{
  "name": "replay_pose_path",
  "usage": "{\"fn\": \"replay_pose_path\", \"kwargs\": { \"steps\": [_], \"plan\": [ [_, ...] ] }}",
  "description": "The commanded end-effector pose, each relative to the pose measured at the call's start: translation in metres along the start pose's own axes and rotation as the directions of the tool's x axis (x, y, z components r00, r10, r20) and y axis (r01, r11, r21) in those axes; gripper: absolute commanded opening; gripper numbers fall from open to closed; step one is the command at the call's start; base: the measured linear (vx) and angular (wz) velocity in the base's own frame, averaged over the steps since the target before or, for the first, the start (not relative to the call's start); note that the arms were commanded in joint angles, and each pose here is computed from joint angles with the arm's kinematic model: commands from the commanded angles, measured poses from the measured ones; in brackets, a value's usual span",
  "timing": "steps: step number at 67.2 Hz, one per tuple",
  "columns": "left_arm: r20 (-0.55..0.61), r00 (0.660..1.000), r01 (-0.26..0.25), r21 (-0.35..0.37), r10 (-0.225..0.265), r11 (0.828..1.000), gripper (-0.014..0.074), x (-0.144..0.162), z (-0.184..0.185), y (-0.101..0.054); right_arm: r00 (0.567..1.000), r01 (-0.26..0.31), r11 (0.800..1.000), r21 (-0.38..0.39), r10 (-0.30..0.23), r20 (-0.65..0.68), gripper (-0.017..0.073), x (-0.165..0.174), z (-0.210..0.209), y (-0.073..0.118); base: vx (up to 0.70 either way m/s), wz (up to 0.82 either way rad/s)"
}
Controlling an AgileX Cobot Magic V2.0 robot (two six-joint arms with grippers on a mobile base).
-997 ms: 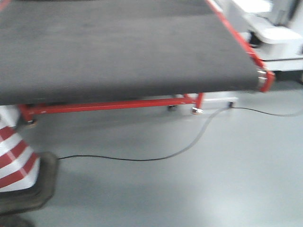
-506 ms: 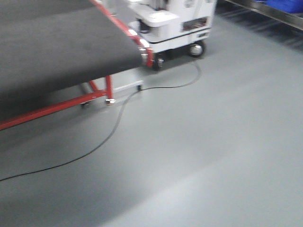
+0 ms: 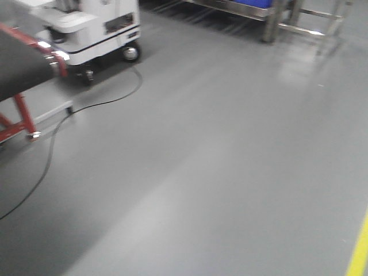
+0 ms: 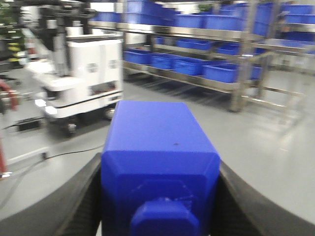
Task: Pour parts from conveyor to right shelf
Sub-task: 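Back away from the conveyor and turn the base, then drive along the yellow floor line toward the bin shelves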
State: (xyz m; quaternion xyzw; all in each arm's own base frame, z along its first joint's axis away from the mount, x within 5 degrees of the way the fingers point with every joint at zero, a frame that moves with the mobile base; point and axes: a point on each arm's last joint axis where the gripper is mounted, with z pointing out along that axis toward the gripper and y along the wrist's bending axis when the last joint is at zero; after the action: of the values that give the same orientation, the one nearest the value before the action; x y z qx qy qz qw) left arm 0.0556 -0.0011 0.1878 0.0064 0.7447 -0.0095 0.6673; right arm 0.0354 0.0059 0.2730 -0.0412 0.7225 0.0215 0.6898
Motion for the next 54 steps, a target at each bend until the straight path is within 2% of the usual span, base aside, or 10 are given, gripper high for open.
{"fn": "replay_pose_path", "kwargs": {
  "steps": [1,29,54],
  "plan": [
    [0.093,0.996,0.008,0.009,-0.008,1.000,-0.0006,-0.0128,-0.0021,-0.0006,0.996,0.004,1.000,0.011,-0.005,0.090,-0.0005,-0.0144,-0.0015,-0.0011,-0.20,-0.74],
    [0.093,0.996,0.008,0.009,-0.008,1.000,-0.0006,-0.0128,-0.0021,-0.0006,0.996,0.004,1.000,0.011,-0.005,0.090,-0.0005,-0.0144,-0.0015,-0.0011,-0.16,-0.66],
    [0.093,0.996,0.008,0.009,-0.008,1.000,-0.0006,-0.0128,-0.0021,-0.0006,0.996,0.004,1.000,0.011,-0.005,0.090,-0.0005,-0.0144,-0.0015,-0.0011,0.00,-0.70]
  ]
}}
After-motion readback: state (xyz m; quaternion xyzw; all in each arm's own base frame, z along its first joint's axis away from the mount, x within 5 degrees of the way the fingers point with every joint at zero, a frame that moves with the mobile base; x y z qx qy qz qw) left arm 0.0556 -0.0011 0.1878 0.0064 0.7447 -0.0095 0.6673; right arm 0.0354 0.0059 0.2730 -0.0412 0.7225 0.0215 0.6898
